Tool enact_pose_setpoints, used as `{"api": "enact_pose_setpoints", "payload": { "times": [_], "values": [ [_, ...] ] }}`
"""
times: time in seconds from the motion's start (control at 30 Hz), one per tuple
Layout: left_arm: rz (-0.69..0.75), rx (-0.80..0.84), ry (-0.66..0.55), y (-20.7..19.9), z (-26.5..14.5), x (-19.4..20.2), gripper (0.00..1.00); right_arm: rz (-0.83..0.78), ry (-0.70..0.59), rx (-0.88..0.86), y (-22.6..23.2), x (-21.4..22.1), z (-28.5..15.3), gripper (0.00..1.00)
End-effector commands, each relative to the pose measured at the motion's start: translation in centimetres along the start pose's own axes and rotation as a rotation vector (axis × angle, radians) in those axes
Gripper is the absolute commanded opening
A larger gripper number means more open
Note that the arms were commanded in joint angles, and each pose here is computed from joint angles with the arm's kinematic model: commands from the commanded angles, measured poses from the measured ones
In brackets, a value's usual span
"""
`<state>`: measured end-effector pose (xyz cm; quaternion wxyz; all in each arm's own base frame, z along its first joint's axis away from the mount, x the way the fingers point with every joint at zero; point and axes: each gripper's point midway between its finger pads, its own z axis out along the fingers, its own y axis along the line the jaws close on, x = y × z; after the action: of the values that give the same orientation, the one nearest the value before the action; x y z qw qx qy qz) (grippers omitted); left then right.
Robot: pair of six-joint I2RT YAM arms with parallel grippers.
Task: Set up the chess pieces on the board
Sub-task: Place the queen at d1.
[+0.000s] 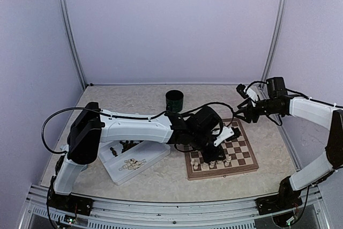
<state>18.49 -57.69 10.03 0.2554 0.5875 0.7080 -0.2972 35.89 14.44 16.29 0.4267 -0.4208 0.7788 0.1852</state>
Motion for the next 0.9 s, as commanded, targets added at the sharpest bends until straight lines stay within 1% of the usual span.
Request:
{"api": "enact_pose_setpoints", "payload": {
  "times": [0.0,0.57,0.73,0.87],
  "values": [
    [0.017,0.001,-0.006,-0.1,0.7,-0.7,0.08,0.001,0.0,-0.017,0.0,0.0,0.1,0.53],
    [-0.003,0.027,0.045,-0.3,1.6,0.2,0.08,-0.002,0.009,-0.033,0.2,0.3,0.3,0.53],
    [-0.011,0.036,0.048,-0.4,1.8,0.4,0.11,-0.002,0.006,-0.035,0.2,0.2,0.3,0.53],
    [-0.011,0.041,0.043,-0.4,2.0,0.4,0.12,-0.002,0.008,-0.038,0.3,0.2,0.3,0.54]
  ]
}}
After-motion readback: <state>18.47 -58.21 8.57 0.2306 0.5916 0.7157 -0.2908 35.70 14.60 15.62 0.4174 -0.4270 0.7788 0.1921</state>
